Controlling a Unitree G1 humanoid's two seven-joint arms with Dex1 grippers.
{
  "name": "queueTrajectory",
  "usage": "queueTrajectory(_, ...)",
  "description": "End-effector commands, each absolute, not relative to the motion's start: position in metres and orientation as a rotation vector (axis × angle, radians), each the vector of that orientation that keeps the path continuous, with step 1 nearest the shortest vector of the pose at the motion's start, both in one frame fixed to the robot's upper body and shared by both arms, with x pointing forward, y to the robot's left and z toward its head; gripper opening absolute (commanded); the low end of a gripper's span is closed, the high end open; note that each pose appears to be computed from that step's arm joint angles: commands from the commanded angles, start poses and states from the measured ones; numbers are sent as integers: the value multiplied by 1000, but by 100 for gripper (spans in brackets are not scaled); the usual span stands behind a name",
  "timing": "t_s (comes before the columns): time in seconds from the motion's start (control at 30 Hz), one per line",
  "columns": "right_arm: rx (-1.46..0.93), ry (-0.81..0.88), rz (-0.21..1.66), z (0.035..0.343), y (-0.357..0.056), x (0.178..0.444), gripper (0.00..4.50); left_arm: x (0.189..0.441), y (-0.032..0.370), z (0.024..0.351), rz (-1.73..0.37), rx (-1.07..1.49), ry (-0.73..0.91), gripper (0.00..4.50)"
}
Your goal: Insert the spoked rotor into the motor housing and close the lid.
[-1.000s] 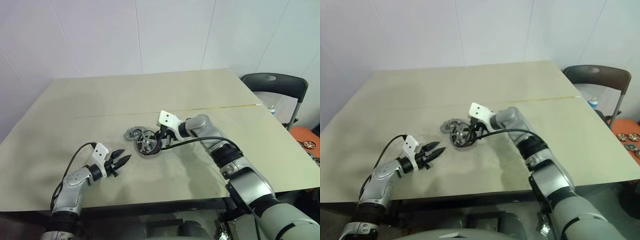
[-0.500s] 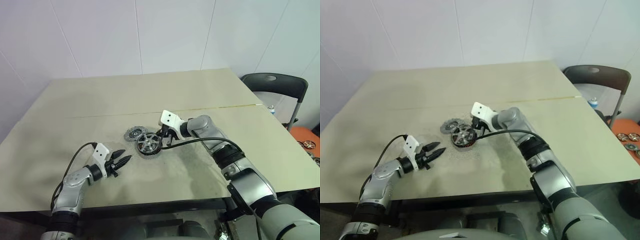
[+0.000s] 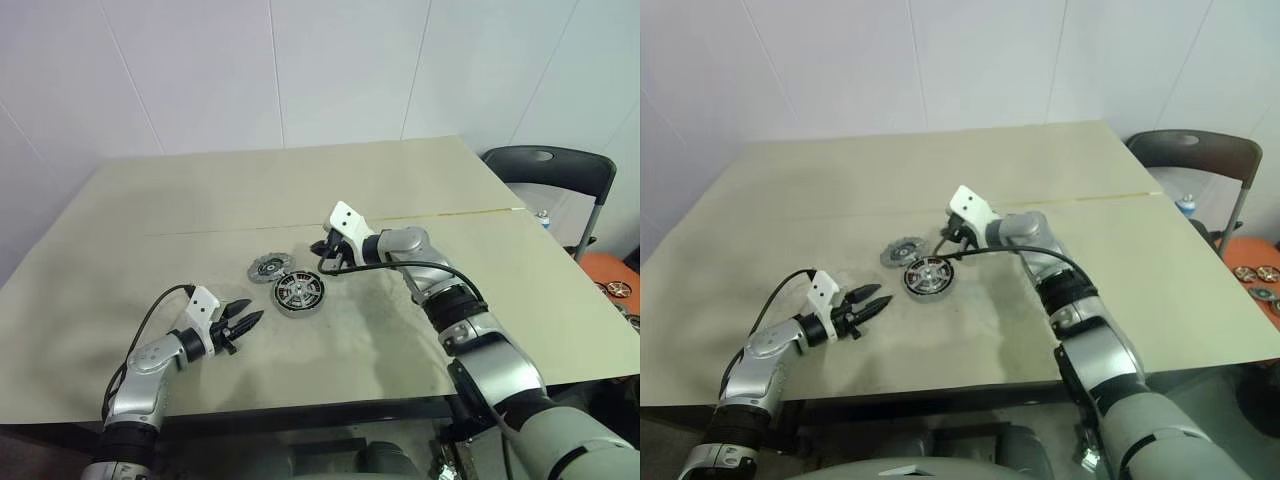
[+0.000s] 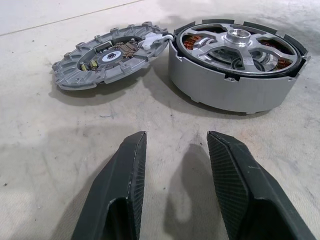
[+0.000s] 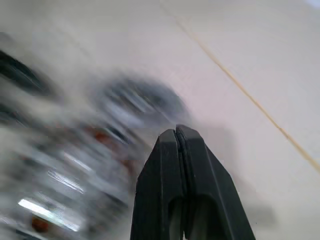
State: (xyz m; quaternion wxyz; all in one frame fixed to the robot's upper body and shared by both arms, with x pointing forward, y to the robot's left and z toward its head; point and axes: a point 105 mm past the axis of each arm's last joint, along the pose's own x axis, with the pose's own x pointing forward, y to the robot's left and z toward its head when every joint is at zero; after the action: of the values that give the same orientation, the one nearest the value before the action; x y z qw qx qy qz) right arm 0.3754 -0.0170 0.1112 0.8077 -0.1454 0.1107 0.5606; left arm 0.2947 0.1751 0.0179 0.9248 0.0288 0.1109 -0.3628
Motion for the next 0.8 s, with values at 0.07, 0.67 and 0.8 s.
queueTrajectory(0.07,-271,279,1262,95,-8,354,4,291,163,10,-782,39,255,205)
queueTrajectory(0.67,94,277,1263,107,-10,340,4,308,164,77,-791,18,61,205)
queueTrajectory(0.8,-7,273,1215,108,-22,352,4,305,176,69,-770,60,110,205)
